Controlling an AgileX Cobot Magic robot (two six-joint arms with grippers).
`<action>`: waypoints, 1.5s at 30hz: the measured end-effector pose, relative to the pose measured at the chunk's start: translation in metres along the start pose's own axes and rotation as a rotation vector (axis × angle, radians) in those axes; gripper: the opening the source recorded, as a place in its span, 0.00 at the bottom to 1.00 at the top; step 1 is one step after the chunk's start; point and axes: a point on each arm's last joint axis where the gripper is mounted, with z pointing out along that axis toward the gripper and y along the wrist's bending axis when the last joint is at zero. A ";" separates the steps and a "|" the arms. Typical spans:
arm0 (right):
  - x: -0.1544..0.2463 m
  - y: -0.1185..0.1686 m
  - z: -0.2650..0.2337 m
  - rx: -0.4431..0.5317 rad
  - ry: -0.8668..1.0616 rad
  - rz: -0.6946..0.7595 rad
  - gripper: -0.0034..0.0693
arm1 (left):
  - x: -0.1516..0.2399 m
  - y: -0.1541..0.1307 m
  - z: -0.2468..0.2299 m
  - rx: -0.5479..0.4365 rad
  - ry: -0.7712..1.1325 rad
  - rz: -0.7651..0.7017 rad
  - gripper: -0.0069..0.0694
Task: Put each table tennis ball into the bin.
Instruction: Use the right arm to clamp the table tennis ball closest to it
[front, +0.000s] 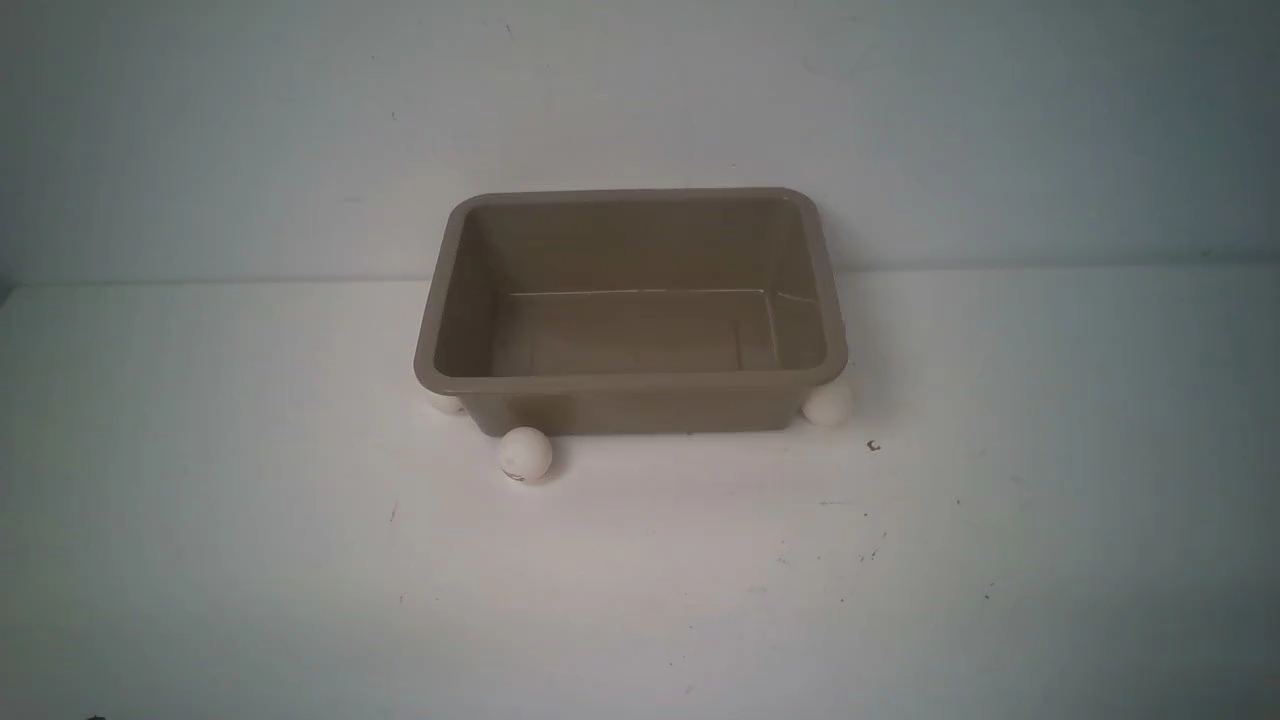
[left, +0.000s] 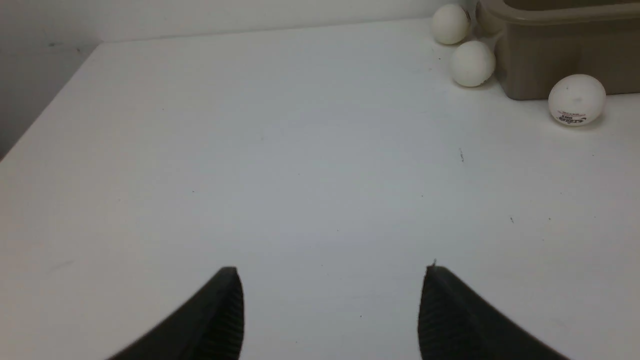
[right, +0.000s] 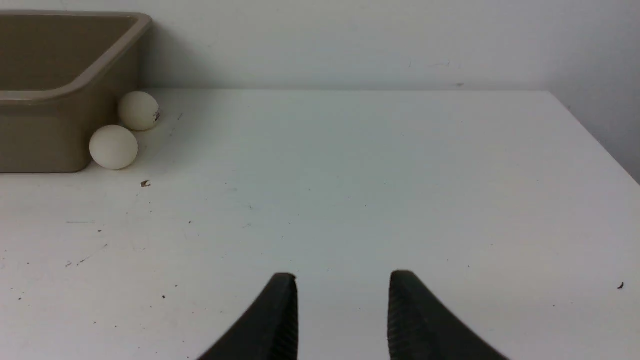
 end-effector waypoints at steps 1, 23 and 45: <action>0.000 0.000 0.000 0.000 0.000 0.000 0.38 | 0.000 0.000 0.000 0.000 0.000 0.000 0.65; 0.000 0.000 0.000 0.000 0.000 0.000 0.38 | 0.000 0.000 0.000 0.000 0.000 0.000 0.65; -0.006 -0.001 -0.001 0.007 -0.041 -0.018 0.38 | 0.000 0.000 0.000 0.000 0.000 0.000 0.65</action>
